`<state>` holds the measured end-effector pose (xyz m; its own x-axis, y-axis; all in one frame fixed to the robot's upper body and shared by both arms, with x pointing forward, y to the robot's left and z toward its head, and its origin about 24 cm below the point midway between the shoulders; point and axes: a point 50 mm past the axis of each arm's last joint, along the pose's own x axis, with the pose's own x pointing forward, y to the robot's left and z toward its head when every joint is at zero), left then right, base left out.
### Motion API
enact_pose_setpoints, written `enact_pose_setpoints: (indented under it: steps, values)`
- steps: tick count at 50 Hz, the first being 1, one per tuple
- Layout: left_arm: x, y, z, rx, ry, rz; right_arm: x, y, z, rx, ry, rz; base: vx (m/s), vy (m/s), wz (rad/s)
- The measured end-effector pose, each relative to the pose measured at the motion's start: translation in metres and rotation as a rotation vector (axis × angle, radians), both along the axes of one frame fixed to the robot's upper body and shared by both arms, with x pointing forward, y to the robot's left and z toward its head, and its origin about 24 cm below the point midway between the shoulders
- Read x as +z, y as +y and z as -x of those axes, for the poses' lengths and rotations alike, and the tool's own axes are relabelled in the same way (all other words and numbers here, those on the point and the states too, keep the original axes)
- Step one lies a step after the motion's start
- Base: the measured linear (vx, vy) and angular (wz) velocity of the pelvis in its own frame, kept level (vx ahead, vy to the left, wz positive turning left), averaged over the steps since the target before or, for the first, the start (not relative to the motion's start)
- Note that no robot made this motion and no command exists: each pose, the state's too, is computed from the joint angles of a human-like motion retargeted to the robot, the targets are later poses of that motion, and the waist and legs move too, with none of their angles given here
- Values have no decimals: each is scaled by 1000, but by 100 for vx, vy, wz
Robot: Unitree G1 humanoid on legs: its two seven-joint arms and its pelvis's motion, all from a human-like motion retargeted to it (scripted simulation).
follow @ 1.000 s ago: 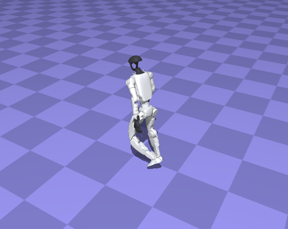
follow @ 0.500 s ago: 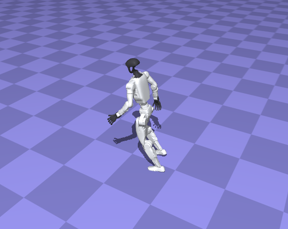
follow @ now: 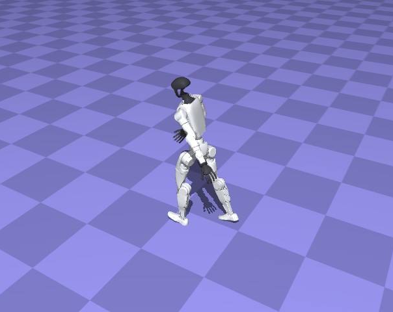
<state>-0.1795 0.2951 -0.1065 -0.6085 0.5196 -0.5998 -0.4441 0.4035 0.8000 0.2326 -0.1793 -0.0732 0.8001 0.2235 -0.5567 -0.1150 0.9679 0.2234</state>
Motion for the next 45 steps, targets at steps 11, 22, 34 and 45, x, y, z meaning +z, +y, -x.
enact_pose_setpoints:
  steps: [11, 22, 34, 45]
  values:
    - [-6, 65, -164, 40, -363, -347, -50, -48, 90, -592, 274, 441, 102, 23, 90]
    - [102, -46, -462, -1198, -1527, 102, -81, -77, 241, 489, 812, 477, 94, -14, 30]
    - [-25, -8, -302, -930, -658, 351, -73, -94, 154, -411, 632, 483, 87, -7, -219]
    - [-46, -32, -90, -477, -314, 758, -79, -42, 146, -1, 524, 607, 75, 15, -326]
